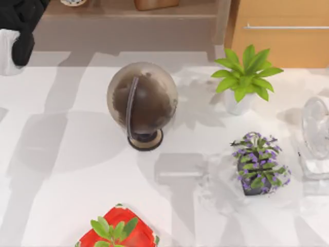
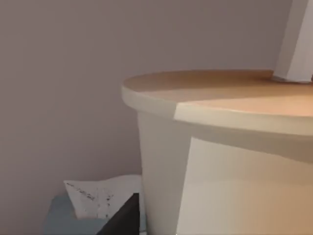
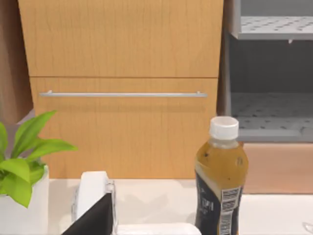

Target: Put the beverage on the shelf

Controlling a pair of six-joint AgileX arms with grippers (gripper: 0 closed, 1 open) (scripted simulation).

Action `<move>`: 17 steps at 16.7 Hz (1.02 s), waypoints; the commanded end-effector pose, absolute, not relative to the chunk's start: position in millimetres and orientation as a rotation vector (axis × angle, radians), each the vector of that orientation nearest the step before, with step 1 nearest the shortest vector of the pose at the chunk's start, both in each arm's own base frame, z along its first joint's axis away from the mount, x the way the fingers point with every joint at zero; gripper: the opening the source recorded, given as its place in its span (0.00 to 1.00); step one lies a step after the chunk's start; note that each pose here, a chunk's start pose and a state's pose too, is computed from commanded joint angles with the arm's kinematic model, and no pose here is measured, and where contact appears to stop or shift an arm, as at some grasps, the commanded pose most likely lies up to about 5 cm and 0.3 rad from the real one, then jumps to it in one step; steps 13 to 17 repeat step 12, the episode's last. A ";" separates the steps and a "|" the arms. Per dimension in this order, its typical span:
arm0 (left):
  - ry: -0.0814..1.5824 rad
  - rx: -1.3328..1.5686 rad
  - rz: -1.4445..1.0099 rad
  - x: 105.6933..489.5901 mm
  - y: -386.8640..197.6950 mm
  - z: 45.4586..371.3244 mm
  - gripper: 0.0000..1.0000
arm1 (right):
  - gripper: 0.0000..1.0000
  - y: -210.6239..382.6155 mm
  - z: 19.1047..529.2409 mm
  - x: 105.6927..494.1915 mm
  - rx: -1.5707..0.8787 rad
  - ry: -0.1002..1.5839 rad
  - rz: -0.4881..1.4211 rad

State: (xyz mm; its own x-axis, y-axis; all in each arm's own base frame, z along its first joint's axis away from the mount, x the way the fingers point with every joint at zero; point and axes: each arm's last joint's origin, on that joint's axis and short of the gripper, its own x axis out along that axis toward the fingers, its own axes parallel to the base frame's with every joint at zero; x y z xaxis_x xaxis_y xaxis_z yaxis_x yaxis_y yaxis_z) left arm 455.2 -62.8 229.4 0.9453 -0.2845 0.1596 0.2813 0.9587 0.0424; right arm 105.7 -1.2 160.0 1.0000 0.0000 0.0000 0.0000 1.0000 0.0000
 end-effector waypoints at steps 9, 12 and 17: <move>-0.165 0.019 -0.288 455.2 -62.8 229.4 1.00 | 1.00 -1.2 160.0 105.7 0.000 0.000 0.000; -0.165 0.019 -0.288 455.2 -62.8 229.4 1.00 | 1.00 -1.2 160.0 105.7 0.000 0.000 0.000; -0.165 0.019 -0.288 455.2 -62.8 229.4 1.00 | 1.00 -1.2 160.0 105.7 0.000 0.000 0.000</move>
